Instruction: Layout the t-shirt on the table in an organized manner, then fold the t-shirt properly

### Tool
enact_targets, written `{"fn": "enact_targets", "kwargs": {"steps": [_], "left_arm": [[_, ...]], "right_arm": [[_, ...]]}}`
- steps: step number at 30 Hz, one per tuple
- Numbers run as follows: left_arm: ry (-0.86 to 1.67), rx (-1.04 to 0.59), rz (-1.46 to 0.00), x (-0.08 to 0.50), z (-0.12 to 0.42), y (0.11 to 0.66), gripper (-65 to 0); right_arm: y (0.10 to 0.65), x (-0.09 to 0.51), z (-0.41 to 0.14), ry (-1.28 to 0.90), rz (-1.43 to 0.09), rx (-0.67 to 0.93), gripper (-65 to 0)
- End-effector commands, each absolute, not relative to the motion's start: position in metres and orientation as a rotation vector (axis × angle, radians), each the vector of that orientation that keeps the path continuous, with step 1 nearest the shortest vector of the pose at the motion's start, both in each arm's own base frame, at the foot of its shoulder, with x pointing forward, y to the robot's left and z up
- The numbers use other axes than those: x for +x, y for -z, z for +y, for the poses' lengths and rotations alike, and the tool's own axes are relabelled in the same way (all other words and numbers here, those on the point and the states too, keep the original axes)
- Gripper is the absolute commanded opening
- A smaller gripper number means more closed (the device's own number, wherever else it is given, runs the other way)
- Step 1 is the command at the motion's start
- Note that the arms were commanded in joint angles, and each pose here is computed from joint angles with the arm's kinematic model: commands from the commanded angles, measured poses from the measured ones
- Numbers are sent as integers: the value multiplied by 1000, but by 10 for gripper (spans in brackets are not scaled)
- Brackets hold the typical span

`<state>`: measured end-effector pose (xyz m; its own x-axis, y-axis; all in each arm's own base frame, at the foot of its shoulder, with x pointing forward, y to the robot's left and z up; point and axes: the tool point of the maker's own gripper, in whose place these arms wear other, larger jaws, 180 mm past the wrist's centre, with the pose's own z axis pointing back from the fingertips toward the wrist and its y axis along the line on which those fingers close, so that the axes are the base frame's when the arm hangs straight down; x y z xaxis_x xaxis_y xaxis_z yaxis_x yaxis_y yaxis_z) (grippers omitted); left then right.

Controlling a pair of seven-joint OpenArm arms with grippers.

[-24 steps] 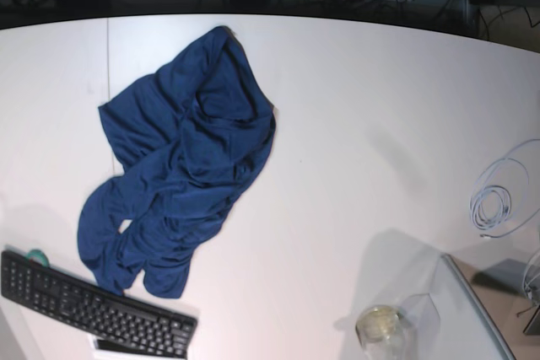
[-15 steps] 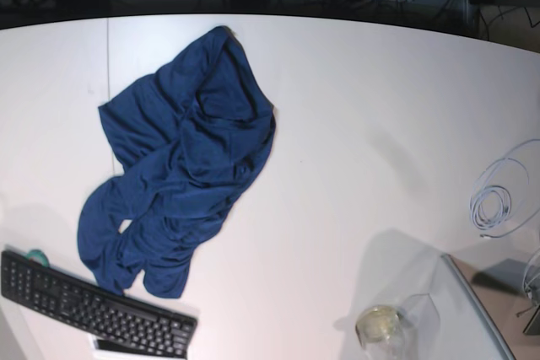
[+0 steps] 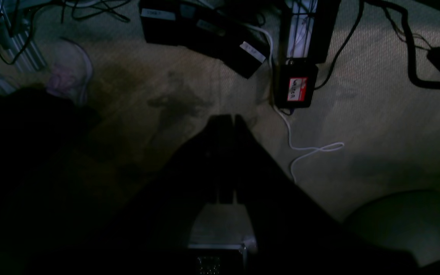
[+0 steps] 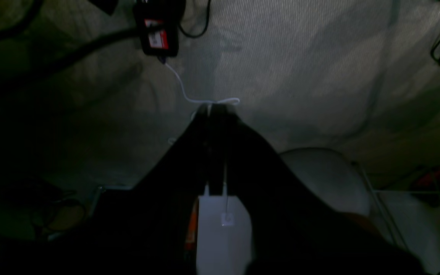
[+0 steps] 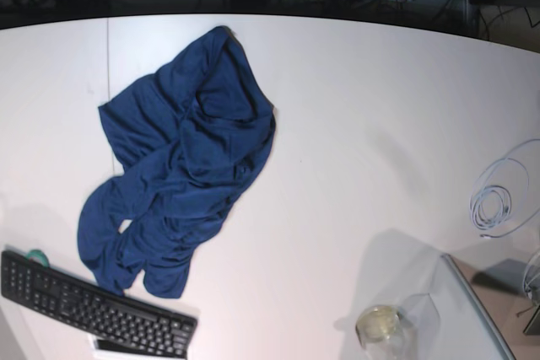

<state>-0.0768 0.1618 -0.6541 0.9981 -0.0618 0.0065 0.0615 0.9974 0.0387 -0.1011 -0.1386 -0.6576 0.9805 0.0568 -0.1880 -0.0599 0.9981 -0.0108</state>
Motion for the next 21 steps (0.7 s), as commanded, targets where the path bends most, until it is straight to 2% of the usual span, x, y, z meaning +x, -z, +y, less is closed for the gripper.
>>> {"fn": "enact_targets", "kwargs": {"steps": [1,7,12,15,21], "left_arm": [[71,44,-17,-85,164,651,-650],[102,40,-213,-89,169,622,-650],[140,61,-320,-80,189,590,-650],[165,63,-395,-67,193,567,-650],[190,35,-579,-19,177,519,-650]], "right_arm": [[656,-112,-140,-57,210,-16,-645],[648,-142,-163,-54,223,-52,-645],[624,-160,-189,53,200,-107,-645],[590,-136,-208,79,78,-152,-645],[519,-61,-208,76,-173,-178,-645]]}}
